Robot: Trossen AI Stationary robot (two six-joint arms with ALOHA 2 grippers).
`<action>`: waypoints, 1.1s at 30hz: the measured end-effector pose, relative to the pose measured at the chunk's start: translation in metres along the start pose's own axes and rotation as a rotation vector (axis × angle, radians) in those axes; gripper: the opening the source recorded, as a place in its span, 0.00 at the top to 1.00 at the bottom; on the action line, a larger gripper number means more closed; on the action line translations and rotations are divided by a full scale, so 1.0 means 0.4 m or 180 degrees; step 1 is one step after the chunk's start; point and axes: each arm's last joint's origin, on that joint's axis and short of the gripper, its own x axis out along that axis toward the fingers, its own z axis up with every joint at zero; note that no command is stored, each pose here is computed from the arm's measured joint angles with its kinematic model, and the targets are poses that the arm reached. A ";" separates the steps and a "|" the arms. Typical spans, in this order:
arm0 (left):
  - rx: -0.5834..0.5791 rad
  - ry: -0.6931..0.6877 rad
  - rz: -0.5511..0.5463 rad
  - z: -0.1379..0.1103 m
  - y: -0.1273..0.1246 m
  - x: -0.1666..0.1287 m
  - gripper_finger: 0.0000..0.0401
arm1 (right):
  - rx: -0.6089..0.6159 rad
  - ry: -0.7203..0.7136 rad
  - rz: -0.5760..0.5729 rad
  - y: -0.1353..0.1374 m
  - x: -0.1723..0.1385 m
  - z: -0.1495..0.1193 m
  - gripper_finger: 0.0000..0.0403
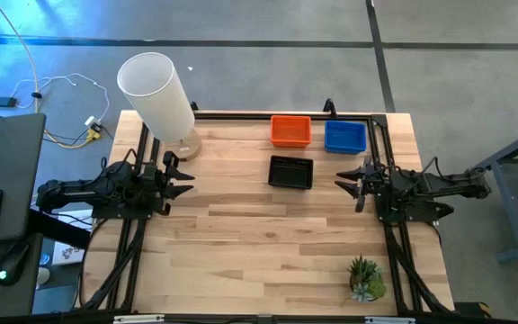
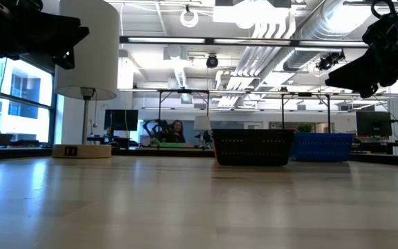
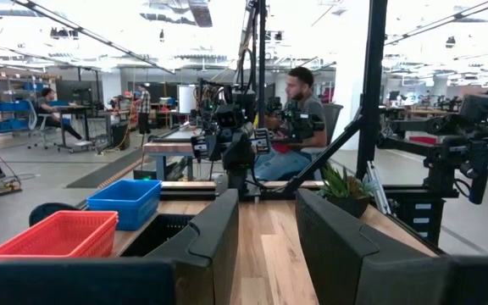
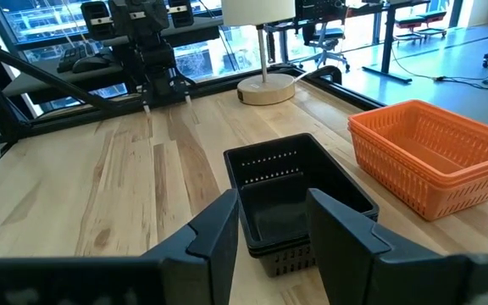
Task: Stack baskets by color
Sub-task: Return to Home Position
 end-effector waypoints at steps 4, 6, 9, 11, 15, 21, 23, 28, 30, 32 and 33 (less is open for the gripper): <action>0.0000 0.0000 -0.0001 0.000 0.000 0.000 0.73 | 0.0000 0.0000 0.0001 0.000 0.000 0.000 0.68; 0.0000 0.0000 0.0000 0.000 0.000 0.000 0.73 | 0.0000 0.0000 0.0001 0.000 0.000 0.000 0.68; 0.0000 0.0000 0.0000 0.000 0.000 0.000 0.73 | 0.0000 0.0000 0.0002 0.000 0.000 0.000 0.68; 0.0000 0.0001 -0.0001 0.000 0.000 0.000 0.73 | 0.0000 0.0000 0.0002 0.000 0.000 0.000 0.68; 0.0003 -0.0031 -0.0005 0.003 0.000 0.001 0.73 | 0.0000 0.0001 0.0003 0.000 0.000 0.000 0.68; -0.0002 0.0019 -0.0003 0.000 0.000 0.001 0.73 | 0.0000 0.0001 0.0002 0.000 0.000 0.000 0.68; -0.0003 0.0021 -0.0003 0.000 0.000 0.001 0.73 | -0.0001 0.0002 0.0001 0.000 0.000 0.000 0.68; -0.0003 0.0021 -0.0003 0.000 0.000 0.001 0.73 | 0.0000 0.0001 -0.0001 0.000 0.000 0.000 0.68; -0.0003 0.0021 -0.0003 0.000 0.000 0.001 0.73 | 0.0000 0.0001 0.0001 0.000 0.000 0.000 0.68; -0.0003 0.0021 -0.0003 0.000 0.000 0.001 0.73 | 0.0000 0.0000 0.0000 0.000 0.000 0.000 0.68; -0.0003 0.0021 -0.0003 0.000 0.000 0.001 0.73 | 0.0000 0.0000 -0.0001 0.000 0.000 0.000 0.68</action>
